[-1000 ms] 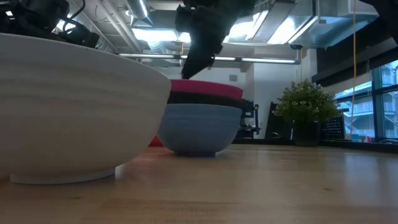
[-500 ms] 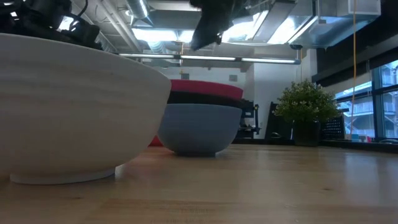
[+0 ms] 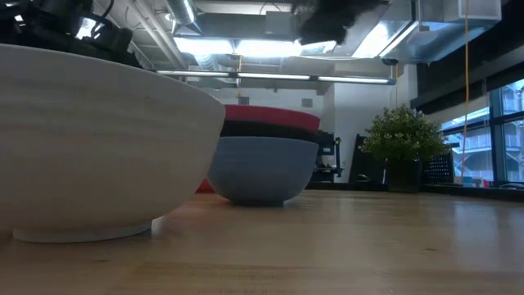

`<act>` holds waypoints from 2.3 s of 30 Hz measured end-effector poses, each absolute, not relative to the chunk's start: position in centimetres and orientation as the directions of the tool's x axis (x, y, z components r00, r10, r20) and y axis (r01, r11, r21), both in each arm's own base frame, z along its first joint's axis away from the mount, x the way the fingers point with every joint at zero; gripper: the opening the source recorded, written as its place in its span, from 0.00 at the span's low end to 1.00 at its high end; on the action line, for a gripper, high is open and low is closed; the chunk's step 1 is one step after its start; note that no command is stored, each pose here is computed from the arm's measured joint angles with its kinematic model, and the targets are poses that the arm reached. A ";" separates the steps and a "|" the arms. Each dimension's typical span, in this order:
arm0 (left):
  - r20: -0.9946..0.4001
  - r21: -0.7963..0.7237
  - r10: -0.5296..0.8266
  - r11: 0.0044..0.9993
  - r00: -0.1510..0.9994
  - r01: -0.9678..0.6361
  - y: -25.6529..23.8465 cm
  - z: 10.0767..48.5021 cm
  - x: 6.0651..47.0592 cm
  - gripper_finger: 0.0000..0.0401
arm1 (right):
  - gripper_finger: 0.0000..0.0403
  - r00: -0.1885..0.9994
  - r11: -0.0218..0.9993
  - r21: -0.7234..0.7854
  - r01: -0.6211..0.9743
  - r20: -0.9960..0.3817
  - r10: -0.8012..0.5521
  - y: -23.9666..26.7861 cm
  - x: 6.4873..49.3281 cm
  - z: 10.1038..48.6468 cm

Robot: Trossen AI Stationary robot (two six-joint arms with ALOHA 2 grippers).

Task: Nest bowls inside each other
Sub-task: Stack the orange bowl on top of the pink bowl

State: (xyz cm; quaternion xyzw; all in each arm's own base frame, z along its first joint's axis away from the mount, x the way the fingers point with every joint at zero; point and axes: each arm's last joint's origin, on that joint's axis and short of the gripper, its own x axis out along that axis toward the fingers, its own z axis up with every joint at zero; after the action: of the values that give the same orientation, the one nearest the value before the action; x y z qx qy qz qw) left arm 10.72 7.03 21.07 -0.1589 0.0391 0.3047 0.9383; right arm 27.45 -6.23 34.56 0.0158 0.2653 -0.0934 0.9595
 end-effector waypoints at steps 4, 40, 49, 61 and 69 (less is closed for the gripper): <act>-0.171 -0.281 0.561 0.761 0.810 -0.585 7.0 21.1 10.7 0.18 | 0.39 0.886 0.975 0.036 0.220 -0.427 -0.184 -5.5 24.3 32.6; -0.223 -0.325 0.509 0.765 0.831 -0.556 7.5 20.4 11.8 0.23 | 0.39 0.944 0.901 0.282 0.330 -0.091 -0.317 -4.0 13.2 18.2; -0.232 -0.282 0.520 0.773 0.822 -0.569 8.2 20.1 12.8 0.33 | 0.39 0.947 0.899 0.304 0.315 -0.030 -0.321 -3.9 12.7 18.6; -0.465 -0.205 0.483 0.756 0.742 -0.621 11.1 24.5 14.9 0.33 | 0.39 0.947 0.903 0.294 0.314 -0.030 -0.320 -3.9 12.7 18.6; -0.599 -0.229 0.409 0.736 0.688 -0.637 13.4 23.5 15.9 0.33 | 0.39 0.947 0.908 0.276 0.316 -0.031 -0.320 -3.9 12.7 18.6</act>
State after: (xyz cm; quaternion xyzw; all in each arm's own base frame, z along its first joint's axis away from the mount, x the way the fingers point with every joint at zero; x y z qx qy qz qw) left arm 15.93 13.40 23.49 -0.2149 0.2649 0.2929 0.8932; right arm 12.69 -3.91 18.59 0.1399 -0.0072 -0.1626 0.9767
